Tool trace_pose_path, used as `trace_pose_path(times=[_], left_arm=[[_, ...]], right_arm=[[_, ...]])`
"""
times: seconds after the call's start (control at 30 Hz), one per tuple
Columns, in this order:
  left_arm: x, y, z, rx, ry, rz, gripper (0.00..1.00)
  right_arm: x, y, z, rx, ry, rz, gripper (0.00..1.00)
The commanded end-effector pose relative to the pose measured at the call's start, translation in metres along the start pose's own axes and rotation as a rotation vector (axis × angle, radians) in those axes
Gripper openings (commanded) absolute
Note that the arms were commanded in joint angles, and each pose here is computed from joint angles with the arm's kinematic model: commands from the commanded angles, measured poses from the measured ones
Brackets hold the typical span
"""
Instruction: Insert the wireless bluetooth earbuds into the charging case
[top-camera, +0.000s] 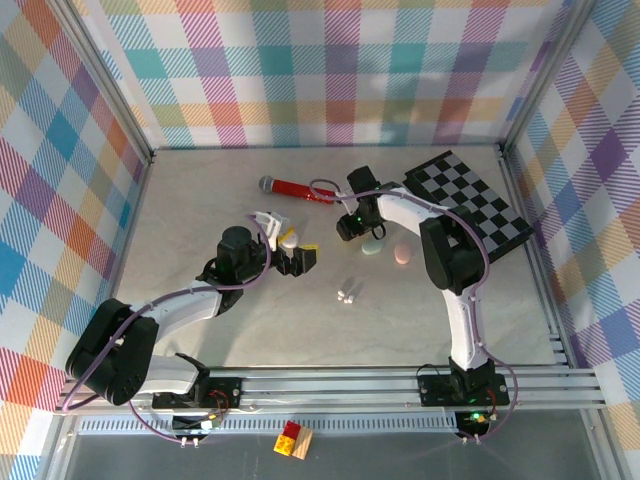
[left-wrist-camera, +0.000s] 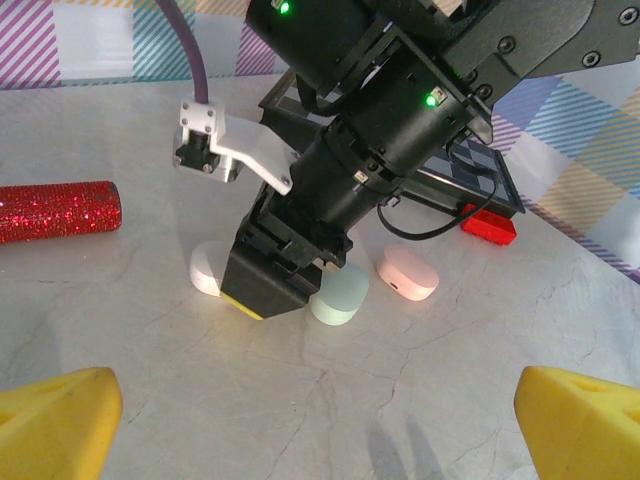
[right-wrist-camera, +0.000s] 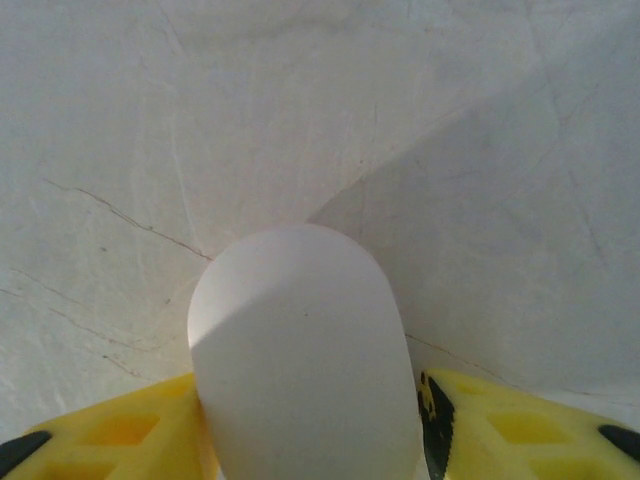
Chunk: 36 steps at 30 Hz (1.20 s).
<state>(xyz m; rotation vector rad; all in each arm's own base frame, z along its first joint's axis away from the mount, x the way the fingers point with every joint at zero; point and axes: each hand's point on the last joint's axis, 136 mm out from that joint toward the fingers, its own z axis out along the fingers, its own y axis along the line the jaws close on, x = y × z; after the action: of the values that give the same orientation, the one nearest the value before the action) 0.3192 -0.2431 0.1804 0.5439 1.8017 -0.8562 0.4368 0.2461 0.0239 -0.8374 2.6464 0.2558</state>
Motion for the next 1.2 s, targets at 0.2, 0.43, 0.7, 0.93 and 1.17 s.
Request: trace_pose_path(times=[0.2, 0.43, 0.7, 0.93, 1.17], left_arm=[[-0.008, -0.002, 0.001, 0.022, -0.015, 0.010, 1.00], [-0.011, -0.003, -0.003, 0.014, -0.024, 0.051, 1.00], [-0.014, -0.024, -0.009, 0.097, 0.013, 0.186, 1.00], [-0.014, -0.069, -0.013, 0.278, 0.057, 0.299, 1.00], [-0.015, -0.109, -0.015, 0.470, 0.088, 0.331, 0.92]], right_arm=[[-0.008, 0.009, -0.007, -0.025, -0.016, -0.019, 0.40], [-0.010, 0.018, -0.035, -0.046, -0.096, -0.019, 0.36], [0.008, 0.056, -0.112, -0.176, -0.305, -0.128, 0.34], [0.048, 0.093, -0.192, -0.294, -0.372, -0.225, 0.32], [0.081, 0.130, -0.257, -0.411, -0.456, -0.361, 0.32]])
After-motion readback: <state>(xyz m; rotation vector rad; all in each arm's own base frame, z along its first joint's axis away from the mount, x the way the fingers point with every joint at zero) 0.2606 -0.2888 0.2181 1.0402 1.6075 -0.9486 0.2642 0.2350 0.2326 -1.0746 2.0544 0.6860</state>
